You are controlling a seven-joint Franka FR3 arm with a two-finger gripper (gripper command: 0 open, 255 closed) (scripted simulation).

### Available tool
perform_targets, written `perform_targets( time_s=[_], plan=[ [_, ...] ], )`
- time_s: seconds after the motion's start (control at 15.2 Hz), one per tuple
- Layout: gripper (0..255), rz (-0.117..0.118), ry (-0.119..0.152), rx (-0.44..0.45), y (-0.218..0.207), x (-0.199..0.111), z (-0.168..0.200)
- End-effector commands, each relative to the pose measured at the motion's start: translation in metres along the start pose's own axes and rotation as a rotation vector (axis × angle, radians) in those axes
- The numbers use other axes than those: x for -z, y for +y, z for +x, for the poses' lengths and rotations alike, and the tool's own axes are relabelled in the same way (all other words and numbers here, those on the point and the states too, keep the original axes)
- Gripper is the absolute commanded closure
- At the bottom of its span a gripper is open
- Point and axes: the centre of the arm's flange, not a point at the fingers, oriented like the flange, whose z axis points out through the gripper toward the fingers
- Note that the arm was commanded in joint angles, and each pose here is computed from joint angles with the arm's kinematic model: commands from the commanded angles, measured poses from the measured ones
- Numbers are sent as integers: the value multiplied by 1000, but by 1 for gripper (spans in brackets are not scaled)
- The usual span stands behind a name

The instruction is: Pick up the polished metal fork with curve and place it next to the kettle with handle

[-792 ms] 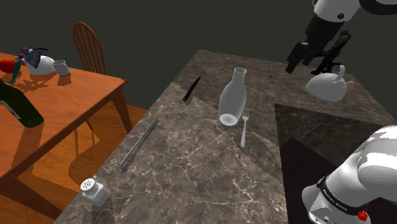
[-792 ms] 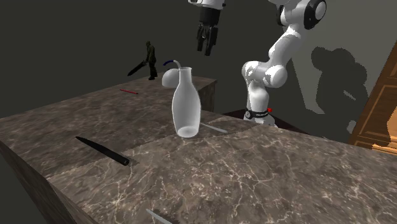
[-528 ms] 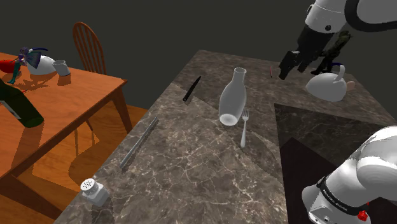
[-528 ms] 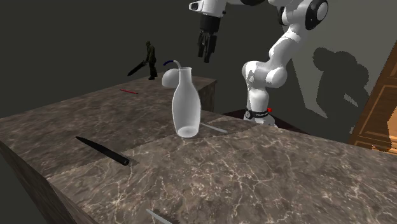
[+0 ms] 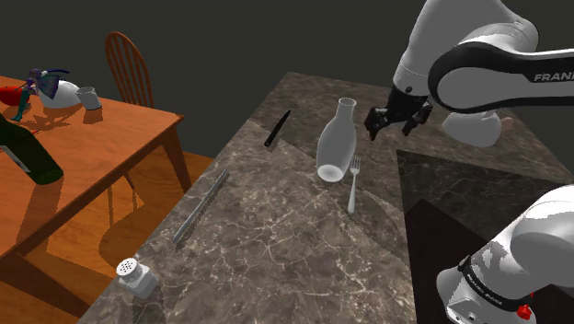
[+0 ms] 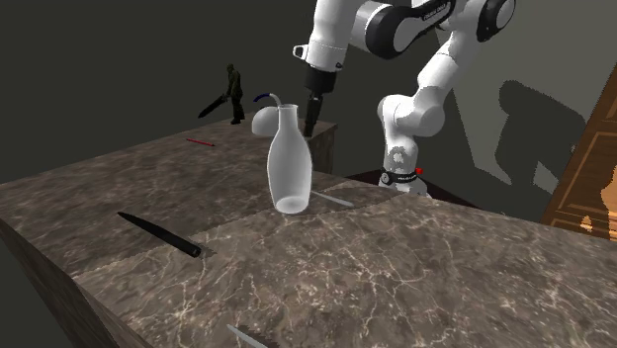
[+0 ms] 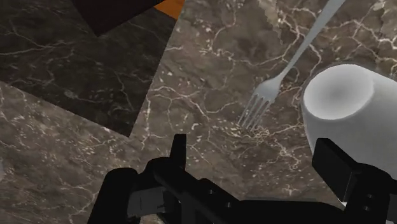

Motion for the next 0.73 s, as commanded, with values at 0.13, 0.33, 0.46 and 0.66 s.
perform_targets(
  time_s=[0.13, 0.33, 0.46, 0.66],
  plan=[
    [0, -37, 11, -176, -28, -51, 6],
    [0, -65, 18, -303, -48, -87, 12],
    [0, -84, 23, -387, -61, -111, 18],
    [0, -95, 26, -431, -67, -129, 21]
  ],
)
